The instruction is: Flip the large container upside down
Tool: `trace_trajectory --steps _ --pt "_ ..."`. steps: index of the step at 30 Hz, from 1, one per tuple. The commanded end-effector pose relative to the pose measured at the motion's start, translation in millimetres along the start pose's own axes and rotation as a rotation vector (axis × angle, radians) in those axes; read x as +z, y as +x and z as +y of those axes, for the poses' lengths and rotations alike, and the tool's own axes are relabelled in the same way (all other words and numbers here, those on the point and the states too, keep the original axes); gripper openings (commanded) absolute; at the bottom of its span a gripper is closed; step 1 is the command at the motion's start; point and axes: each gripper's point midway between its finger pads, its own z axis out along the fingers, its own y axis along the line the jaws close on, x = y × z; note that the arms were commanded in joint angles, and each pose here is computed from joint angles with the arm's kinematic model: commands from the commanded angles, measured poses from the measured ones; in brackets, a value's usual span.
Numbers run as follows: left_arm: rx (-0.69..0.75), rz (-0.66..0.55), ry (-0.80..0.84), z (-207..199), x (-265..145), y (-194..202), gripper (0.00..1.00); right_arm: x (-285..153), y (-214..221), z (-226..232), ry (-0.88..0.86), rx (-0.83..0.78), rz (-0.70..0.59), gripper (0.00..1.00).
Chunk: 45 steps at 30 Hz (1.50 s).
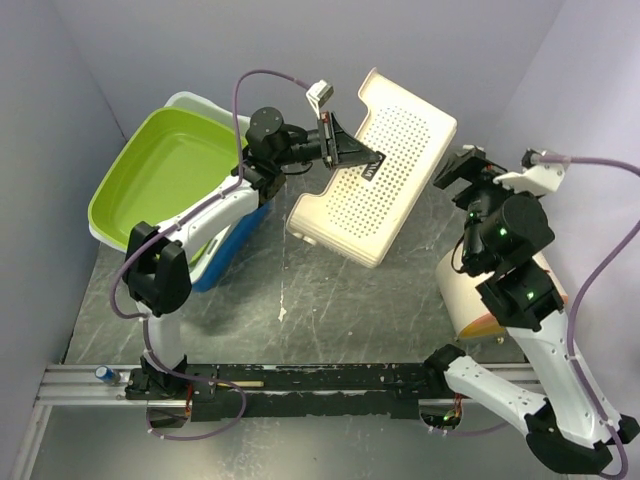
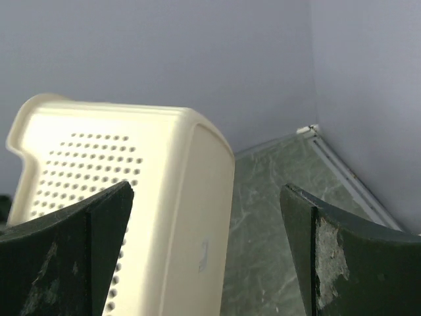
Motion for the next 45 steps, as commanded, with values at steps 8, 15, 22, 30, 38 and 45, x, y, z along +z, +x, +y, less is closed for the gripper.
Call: trace_trajectory --steps 8,15,22,30,38,45 --pt "-0.073 0.004 0.044 68 -16 -16 0.07 44 84 68 -0.284 -0.104 0.495 0.93" --pt "-0.179 -0.005 -0.060 132 -19 1 0.07 84 119 31 -0.270 0.179 0.634 0.94" --pt "-0.171 0.026 -0.223 172 -24 12 0.50 88 145 14 -0.270 0.350 0.715 0.95" --pt "0.084 0.061 -0.442 165 -29 -19 1.00 76 164 18 -0.317 0.396 0.759 0.96" --pt "0.336 0.070 -0.630 158 -51 -46 0.99 61 188 14 -0.324 0.422 0.809 0.97" --pt "0.536 0.051 -0.753 94 -81 -56 0.99 56 198 13 -0.335 0.428 0.836 0.98"
